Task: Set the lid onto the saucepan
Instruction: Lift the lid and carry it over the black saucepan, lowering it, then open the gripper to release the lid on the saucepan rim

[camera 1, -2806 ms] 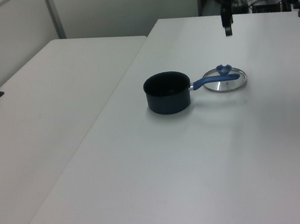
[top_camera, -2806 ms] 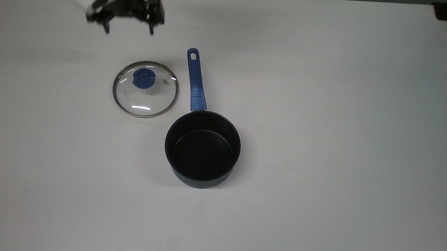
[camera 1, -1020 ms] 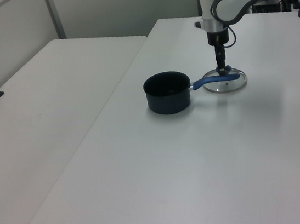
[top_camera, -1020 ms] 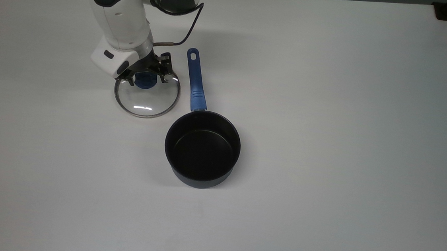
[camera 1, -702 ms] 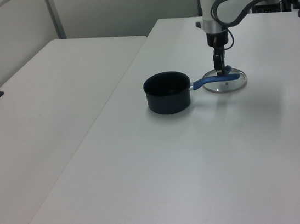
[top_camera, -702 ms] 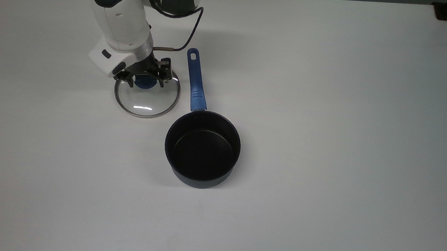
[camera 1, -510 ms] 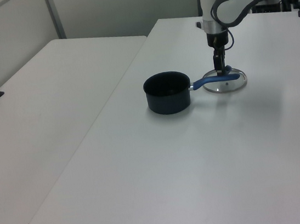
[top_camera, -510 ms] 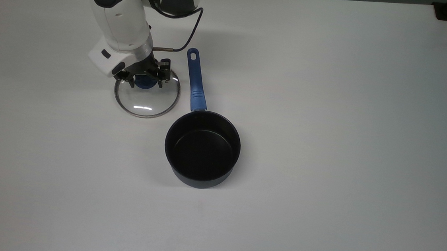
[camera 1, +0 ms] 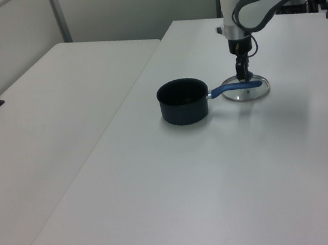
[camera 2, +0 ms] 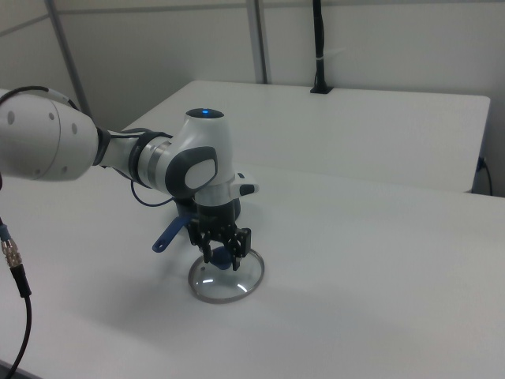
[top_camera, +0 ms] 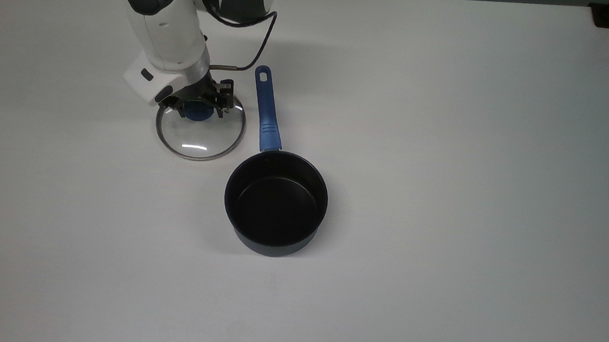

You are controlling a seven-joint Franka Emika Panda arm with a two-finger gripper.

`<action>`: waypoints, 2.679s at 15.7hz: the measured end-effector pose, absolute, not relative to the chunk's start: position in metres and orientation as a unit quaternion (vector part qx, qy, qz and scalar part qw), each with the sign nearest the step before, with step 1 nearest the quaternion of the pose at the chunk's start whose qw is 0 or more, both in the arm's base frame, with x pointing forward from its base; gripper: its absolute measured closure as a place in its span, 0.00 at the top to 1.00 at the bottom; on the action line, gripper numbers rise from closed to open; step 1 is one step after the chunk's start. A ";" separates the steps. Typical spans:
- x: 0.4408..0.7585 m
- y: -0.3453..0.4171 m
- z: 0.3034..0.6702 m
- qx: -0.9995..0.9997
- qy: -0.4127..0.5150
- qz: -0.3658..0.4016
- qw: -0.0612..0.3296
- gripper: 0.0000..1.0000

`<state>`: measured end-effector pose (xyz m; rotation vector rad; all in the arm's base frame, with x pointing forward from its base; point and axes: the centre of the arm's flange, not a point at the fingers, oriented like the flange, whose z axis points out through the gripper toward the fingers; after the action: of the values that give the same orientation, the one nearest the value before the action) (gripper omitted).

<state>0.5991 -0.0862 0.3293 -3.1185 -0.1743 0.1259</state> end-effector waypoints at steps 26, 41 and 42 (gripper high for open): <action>0.708 0.071 0.443 -0.993 0.032 -0.109 0.024 0.54; 0.722 0.076 0.414 -0.994 0.035 -0.100 0.024 0.76; 0.722 0.076 0.414 -0.994 0.034 -0.100 0.024 0.86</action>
<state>0.7215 0.0762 0.4138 -3.0765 0.1066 -0.3088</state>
